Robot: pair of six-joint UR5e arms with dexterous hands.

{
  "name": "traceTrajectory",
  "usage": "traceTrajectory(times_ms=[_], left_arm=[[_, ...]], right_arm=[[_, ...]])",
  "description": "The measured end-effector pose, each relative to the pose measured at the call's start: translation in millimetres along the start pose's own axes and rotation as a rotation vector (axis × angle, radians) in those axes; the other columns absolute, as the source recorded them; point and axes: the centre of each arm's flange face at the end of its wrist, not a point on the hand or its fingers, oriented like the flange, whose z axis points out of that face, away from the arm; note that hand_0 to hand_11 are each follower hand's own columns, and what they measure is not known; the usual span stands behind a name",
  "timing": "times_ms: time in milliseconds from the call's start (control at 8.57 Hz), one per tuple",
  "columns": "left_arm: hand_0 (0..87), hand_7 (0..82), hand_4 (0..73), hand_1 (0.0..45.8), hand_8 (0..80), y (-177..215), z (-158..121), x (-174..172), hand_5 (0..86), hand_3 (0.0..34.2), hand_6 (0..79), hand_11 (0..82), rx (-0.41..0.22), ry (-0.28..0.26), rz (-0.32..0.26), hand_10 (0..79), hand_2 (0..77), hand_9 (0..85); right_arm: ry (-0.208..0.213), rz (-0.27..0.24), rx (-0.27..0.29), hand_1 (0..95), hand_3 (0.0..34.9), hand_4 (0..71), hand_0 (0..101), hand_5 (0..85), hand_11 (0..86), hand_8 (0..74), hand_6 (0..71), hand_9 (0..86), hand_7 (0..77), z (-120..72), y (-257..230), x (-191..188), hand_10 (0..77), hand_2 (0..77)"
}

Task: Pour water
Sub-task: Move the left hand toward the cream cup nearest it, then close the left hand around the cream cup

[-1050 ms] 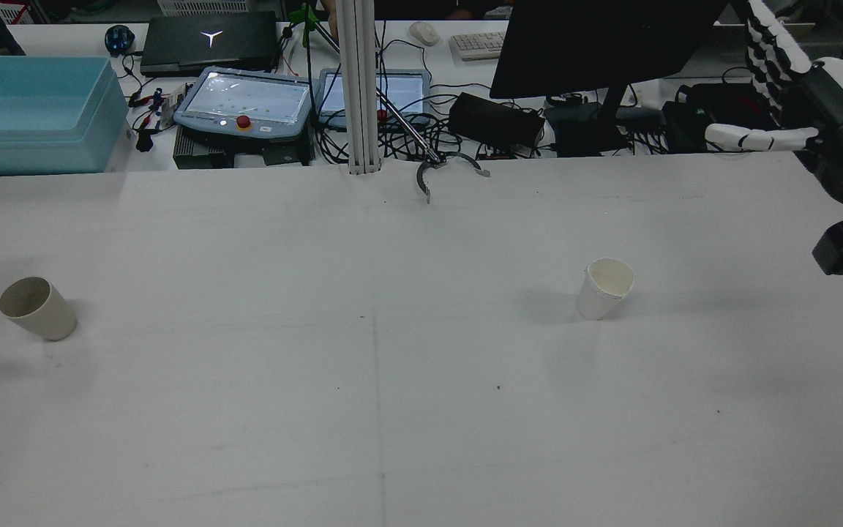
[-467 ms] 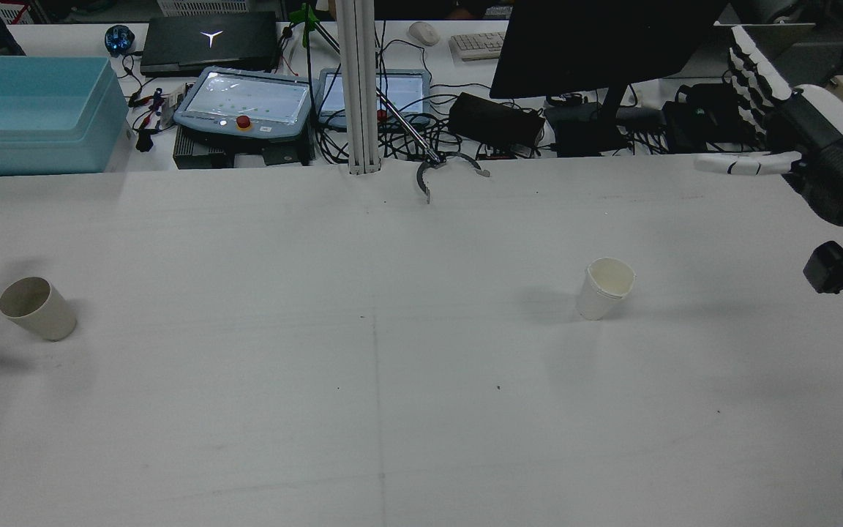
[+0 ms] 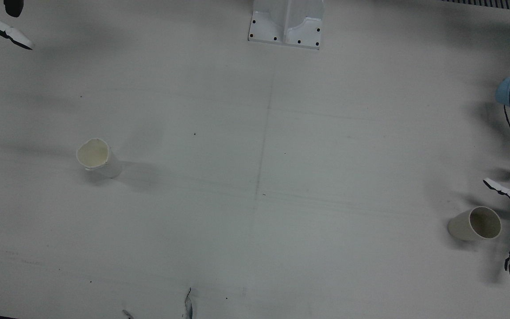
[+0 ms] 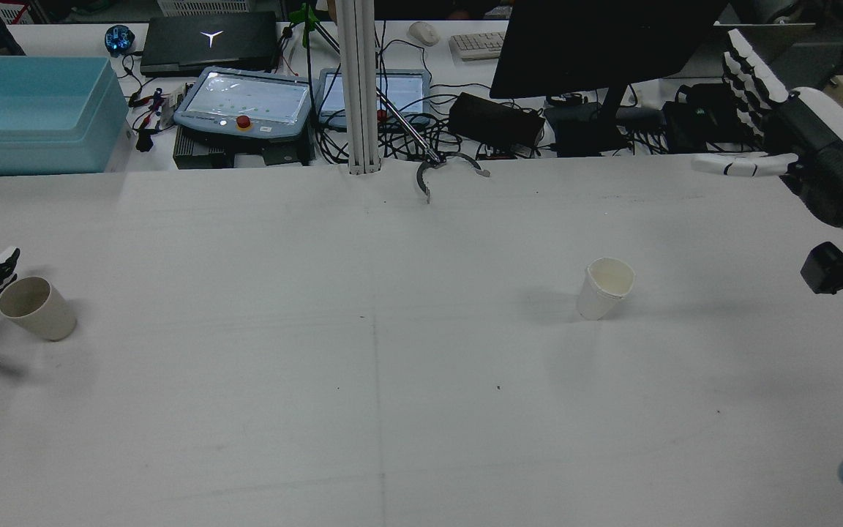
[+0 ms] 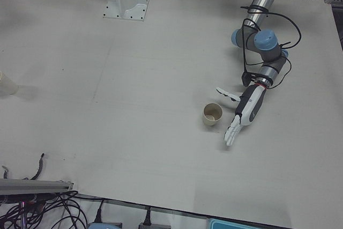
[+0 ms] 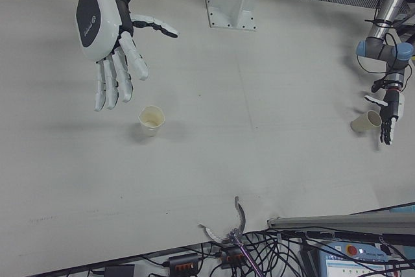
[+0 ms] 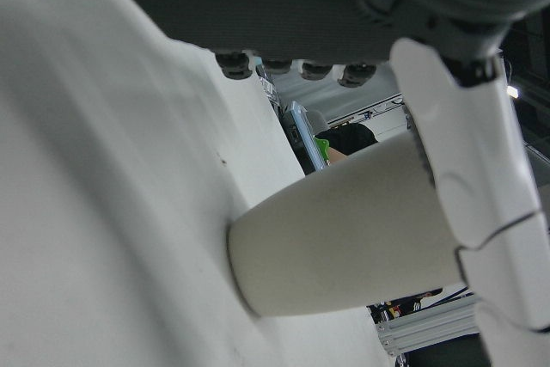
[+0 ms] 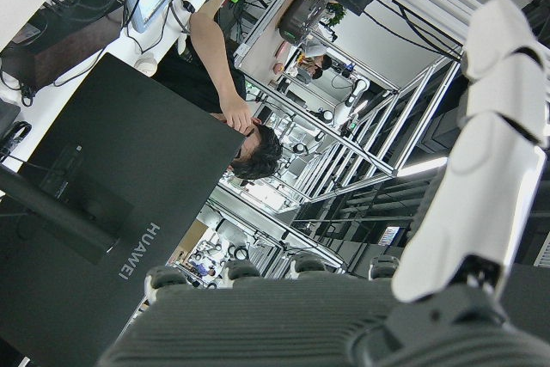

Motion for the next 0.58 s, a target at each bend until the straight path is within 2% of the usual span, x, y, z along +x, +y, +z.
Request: traceTrajectory(times_ms=[350,467,583], left_arm=[[52.4,0.5,7.1,10.4,0.0,24.4,30.4,-19.0,0.0,0.0,0.0,4.9,-0.026,-0.014,-0.011,1.6,1.1,1.1],[54.8,0.5,7.1,13.1,0.0,25.3,31.8,-20.4,0.0,0.0,0.0,4.4,-0.025,-0.018,-0.015,1.6,1.1,1.1],[54.8,0.5,7.1,13.1,0.0,24.7,31.2,-20.9,0.0,0.0,0.0,4.4,-0.023,-0.019,-0.017,1.6,1.1,1.1]], right_arm=[[0.002,0.000,0.008,16.4,21.7,0.0,47,4.4,0.5,0.5,2.7,0.5,0.5,2.1,-3.5,2.0,0.0,16.4],[0.003,0.000,0.010,16.4,21.6,0.0,47,4.4,0.5,0.5,2.7,0.5,1.1,1.5,-4.5,2.4,0.0,17.5],[0.005,-0.001,0.009,16.4,21.7,0.0,47,4.4,1.1,0.5,2.7,0.5,0.5,1.6,-4.3,3.2,0.0,17.5]])
